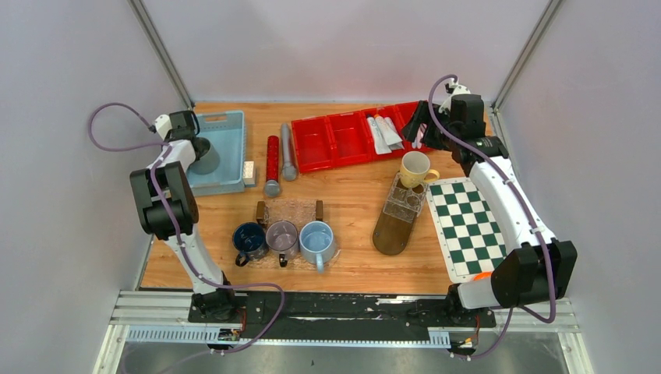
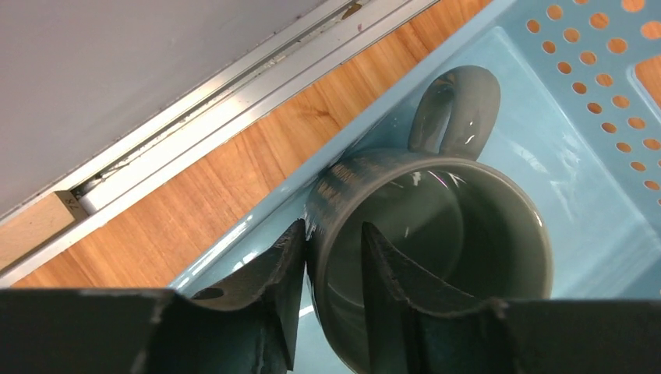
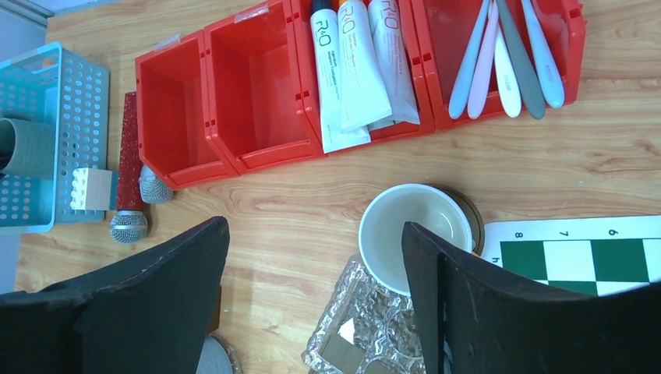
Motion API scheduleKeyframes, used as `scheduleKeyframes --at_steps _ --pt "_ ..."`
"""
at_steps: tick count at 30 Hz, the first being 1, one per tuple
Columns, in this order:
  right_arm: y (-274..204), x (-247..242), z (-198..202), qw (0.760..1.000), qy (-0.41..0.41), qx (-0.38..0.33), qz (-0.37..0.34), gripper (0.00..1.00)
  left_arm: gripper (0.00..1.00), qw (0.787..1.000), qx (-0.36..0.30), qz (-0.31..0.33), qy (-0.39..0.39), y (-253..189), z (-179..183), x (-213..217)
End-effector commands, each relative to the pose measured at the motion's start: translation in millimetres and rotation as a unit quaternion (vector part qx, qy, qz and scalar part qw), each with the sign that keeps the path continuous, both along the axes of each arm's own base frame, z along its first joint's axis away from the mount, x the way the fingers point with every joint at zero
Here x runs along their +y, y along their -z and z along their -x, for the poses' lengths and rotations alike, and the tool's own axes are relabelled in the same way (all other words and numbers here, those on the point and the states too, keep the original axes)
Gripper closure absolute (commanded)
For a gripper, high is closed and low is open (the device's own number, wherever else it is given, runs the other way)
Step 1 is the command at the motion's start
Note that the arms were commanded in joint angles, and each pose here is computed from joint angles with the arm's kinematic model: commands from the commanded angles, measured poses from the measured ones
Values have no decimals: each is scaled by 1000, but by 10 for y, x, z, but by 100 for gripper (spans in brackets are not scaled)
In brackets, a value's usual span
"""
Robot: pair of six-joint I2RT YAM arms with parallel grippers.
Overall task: Prepare toiletry sets of a toothbrush and toothpaste on the tray
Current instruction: Pick up the cup from the storage box.
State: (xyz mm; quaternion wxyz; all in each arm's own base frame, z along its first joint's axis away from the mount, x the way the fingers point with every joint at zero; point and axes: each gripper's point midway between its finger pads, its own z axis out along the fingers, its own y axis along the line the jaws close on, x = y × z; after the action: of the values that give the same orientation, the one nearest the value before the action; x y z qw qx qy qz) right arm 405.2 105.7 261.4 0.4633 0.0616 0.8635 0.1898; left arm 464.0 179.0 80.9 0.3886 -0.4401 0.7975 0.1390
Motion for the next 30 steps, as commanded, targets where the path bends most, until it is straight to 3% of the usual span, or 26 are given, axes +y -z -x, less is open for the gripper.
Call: scheduleKeyframes --at_steps 1,7,11,19,30 --pt "-188 13 -28 999 -1 -29 -19 17 66 998 -65 -4 0 -394 -179 17" --pt "-244 13 4 999 0 -35 -25 15 87 996 -87 -21 16 -693 -130 1" --pt "-286 17 36 999 0 -40 -30 13 96 994 -96 -35 25 -877 -84 -3" --pt "-378 14 109 998 1 -52 -38 10 99 988 -114 -66 81 -1352 -3 -96" --pt "-502 -6 224 996 10 -68 -51 7 100 957 -157 -111 217 -2120 102 -596"
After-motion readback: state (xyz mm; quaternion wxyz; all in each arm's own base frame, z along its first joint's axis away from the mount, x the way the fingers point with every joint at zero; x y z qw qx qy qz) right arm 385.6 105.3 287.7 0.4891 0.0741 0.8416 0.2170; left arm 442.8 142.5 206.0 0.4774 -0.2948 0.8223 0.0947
